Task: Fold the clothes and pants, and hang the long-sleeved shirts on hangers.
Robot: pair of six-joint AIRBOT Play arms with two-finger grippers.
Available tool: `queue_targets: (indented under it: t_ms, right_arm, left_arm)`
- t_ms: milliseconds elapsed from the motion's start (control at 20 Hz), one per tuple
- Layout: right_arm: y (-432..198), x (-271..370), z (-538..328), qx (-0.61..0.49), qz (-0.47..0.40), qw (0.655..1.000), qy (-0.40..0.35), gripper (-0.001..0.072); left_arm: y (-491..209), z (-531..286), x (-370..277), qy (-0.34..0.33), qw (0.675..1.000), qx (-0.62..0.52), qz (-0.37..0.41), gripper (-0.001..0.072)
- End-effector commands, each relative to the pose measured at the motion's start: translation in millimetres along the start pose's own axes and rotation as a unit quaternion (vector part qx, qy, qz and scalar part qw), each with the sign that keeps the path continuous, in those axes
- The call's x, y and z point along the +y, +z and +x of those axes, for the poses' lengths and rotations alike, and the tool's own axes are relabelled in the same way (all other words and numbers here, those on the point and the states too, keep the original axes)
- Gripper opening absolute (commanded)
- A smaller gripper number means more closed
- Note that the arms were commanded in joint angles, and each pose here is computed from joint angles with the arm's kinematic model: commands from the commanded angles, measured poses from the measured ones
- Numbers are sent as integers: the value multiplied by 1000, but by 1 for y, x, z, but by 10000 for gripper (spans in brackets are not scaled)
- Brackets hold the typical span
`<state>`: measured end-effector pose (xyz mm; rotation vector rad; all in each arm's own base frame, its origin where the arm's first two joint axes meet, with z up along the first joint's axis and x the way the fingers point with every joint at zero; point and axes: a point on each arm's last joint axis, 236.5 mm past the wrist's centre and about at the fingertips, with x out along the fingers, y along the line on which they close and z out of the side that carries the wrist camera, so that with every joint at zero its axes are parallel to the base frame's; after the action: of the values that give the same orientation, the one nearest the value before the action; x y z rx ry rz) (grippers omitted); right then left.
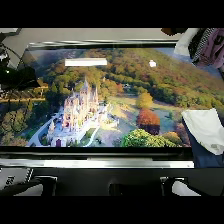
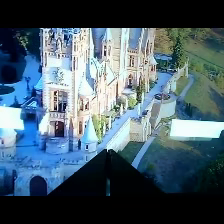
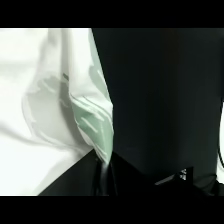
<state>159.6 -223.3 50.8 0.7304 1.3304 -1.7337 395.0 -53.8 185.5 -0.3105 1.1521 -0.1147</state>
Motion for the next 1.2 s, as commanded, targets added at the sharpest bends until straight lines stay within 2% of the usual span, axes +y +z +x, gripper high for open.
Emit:
queue_targets:
  t_ms: [0, 200, 250, 300, 350, 500, 650, 700, 750, 850, 900, 950, 1050, 1150]
  right_arm:
    - [-7, -5, 11, 4, -8, 1000, -18, 34]
    - [-6, -3, 12, 1, -9, 1000, -12, 39]
    - [-5, -2, 12, 0, -9, 1000, -12, 94]
    - [-5, -3, 12, -2, -8, 1000, -12, 196]
    - [-2, -1, 12, -6, -16, 1000, -8, 258]
    - [9, 16, 5, -28, -26, 999, 35, 256]
    - [21, 64, -31, -57, -62, 980, 179, 257]
    - [21, 88, -54, -65, -81, 963, 250, 256]
    - [19, 116, -88, -79, -110, 931, 339, 253]
    - [-5, 162, -173, -116, -189, 840, 495, 245]
    - [-28, 173, -209, -140, -240, 797, 537, 199]
    - [-60, 181, -238, -168, -305, 753, 559, 165]
    - [-140, 182, -264, -203, -438, 677, 556, 74]
    - [-215, 170, -270, -215, -541, 616, 531, 43]
  left_arm:
    - [0, 0, 0, 0, 1000, 0, 0, 18]
    - [0, 0, 0, 0, 1000, 0, 0, 18]
    - [0, 0, 0, 0, 1000, 0, 0, 18]
    - [0, 0, 0, 0, 1000, 0, 0, 18]
    - [0, 0, 0, 0, 1000, 0, 0, 18]
    - [0, 0, 0, 0, 1000, 0, 0, 18]
    - [0, 2, 0, 0, 1000, 1, 0, 18]
    - [0, 3, 0, 0, 1000, 2, 0, 18]
    - [1, 5, 1, 1, 1000, 3, -1, 18]
    - [3, 9, 2, 1, 1000, 5, 6, 18]
    - [4, 11, 2, 0, 1000, 4, 20, 18]
    - [6, 13, 2, 0, 1000, 0, 31, 18]
    - [1, 19, 4, 0, 999, 5, 54, 18]
    - [-23, 31, 8, 1, 997, 32, 71, 18]
